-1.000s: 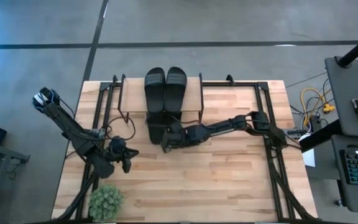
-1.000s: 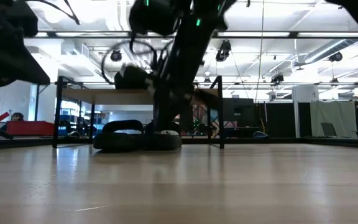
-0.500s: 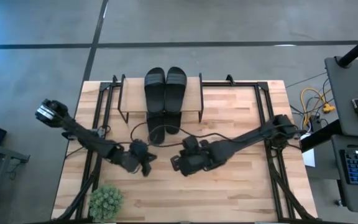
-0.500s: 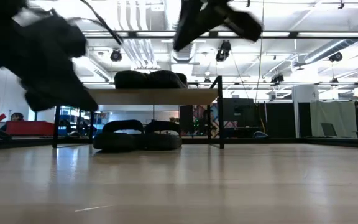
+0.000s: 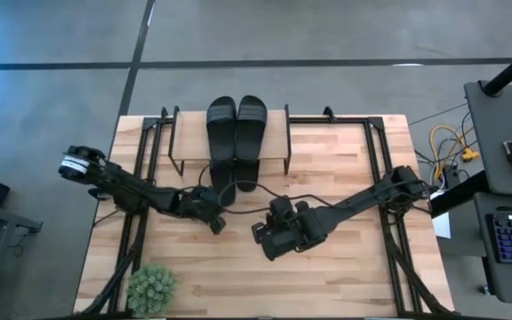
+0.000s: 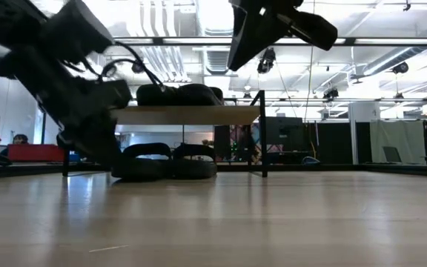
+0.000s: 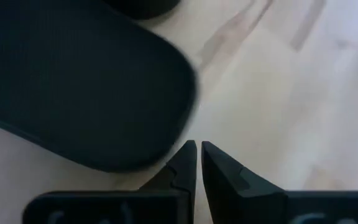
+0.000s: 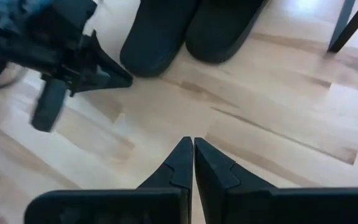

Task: Pick and place slides into the shelf
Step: Adjust the black slides under the shelf

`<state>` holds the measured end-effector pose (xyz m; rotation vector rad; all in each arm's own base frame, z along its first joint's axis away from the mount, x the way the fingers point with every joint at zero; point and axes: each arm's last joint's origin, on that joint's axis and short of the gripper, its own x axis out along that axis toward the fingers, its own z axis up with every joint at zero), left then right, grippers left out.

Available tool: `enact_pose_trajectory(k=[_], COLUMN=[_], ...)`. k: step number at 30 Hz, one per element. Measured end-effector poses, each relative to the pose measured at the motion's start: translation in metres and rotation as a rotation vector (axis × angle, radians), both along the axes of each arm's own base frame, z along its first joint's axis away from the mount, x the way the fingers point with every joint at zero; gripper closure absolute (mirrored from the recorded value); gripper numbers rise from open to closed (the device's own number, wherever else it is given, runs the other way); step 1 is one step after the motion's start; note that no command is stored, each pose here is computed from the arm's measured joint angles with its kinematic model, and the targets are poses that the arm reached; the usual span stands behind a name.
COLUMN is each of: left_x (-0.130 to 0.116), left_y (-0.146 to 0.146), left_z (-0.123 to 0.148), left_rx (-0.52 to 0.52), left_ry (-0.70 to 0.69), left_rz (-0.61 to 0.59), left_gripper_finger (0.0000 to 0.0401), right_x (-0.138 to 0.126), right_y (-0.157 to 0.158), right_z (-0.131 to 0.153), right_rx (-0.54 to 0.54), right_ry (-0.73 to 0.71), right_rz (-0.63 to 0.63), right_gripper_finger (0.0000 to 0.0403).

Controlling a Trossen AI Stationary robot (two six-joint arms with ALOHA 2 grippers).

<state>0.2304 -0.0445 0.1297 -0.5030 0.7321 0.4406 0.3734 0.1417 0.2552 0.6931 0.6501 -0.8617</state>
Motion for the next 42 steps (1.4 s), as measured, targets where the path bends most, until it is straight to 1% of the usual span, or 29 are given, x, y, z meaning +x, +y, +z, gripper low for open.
enact_pose_trajectory(k=[3,6,8,13,20,24,28,33,36,39,42], left_x=[0.002,0.004,0.004,0.0,0.002,0.002,0.002,-0.002,-0.003,0.0,0.005], left_y=[0.008,0.017,0.021,0.032,0.046,0.054,0.062,0.065,0.062,0.054,0.038], left_z=[-0.006,-0.01,-0.009,-0.006,-0.004,-0.004,-0.004,-0.005,-0.004,0.0,0.008], left_rx=[0.024,0.031,0.032,0.083,0.111,0.114,0.146,0.134,0.076,-0.002,-0.012], left_ry=[0.035,0.055,0.054,0.07,0.064,0.065,0.085,0.11,0.101,0.047,0.016], left_rz=[0.007,0.043,0.062,0.135,0.161,0.196,0.195,0.213,0.221,0.225,0.176], left_gripper_finger=[0.0391,0.0391,0.0391,0.0391,0.0391,0.0391,0.0391,0.0391,0.0391,0.0391,0.0391], right_x=[0.0,0.0,0.0,-0.001,-0.002,-0.002,-0.002,-0.002,-0.003,-0.003,-0.005], right_y=[-0.001,-0.002,-0.003,-0.005,-0.009,-0.009,-0.009,-0.009,-0.009,-0.009,-0.006], right_z=[0.0,0.0,0.0,-0.003,-0.008,-0.009,-0.01,-0.01,-0.01,-0.011,-0.009], right_rx=[-0.022,-0.032,-0.035,-0.042,-0.049,-0.051,-0.053,-0.056,-0.057,-0.051,-0.044], right_ry=[-0.008,-0.002,0.002,0.018,0.035,0.039,0.043,0.047,0.052,0.056,0.049], right_rz=[-0.009,-0.009,-0.011,-0.013,-0.021,-0.022,-0.018,-0.014,-0.013,-0.011,-0.013], right_gripper_finger=[0.0394,0.0394,0.0394,0.0394,0.0394,0.0394,0.0394,0.0394,0.0394,0.0394,0.0394])
